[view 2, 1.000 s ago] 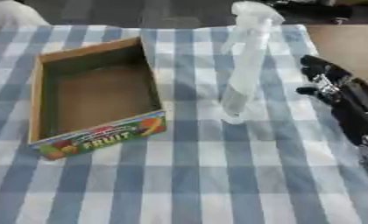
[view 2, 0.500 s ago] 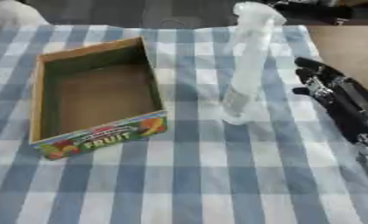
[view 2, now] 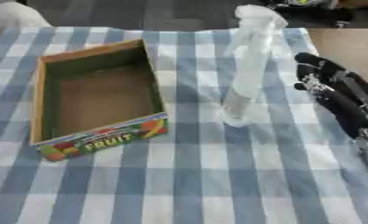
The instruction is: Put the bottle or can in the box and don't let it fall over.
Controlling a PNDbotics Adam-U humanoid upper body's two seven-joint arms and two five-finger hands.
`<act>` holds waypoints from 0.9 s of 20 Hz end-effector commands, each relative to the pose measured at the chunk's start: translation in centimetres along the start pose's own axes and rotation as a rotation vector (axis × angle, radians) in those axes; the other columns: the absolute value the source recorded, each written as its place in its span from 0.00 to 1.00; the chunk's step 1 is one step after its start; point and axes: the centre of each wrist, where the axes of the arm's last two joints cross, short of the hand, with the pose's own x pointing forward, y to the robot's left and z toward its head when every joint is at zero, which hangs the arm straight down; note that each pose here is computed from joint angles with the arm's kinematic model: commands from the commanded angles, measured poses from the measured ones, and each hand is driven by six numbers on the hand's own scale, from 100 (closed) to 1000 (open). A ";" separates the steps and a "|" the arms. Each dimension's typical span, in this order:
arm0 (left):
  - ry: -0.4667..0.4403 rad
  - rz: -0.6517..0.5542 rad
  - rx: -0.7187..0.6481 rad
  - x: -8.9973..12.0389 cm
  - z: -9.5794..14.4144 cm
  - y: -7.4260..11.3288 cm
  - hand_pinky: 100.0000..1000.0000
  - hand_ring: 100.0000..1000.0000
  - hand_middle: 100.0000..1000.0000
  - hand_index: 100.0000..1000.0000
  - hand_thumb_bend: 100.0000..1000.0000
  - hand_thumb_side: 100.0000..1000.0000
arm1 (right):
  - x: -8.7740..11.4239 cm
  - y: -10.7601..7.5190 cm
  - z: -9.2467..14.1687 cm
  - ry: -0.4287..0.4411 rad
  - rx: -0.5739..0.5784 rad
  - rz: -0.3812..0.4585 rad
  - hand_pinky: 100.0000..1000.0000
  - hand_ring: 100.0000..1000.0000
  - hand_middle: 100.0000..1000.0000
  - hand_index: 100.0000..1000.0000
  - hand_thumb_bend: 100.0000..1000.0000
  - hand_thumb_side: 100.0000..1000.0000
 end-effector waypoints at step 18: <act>-0.025 0.003 -0.016 0.7 -0.4 0.0 0.97 0.42 0.51 0.74 0.69 0.37 | 3.9 0.2 -2.0 -0.107 0.094 0.028 0.84 1.00 1.00 0.89 0.00 0.55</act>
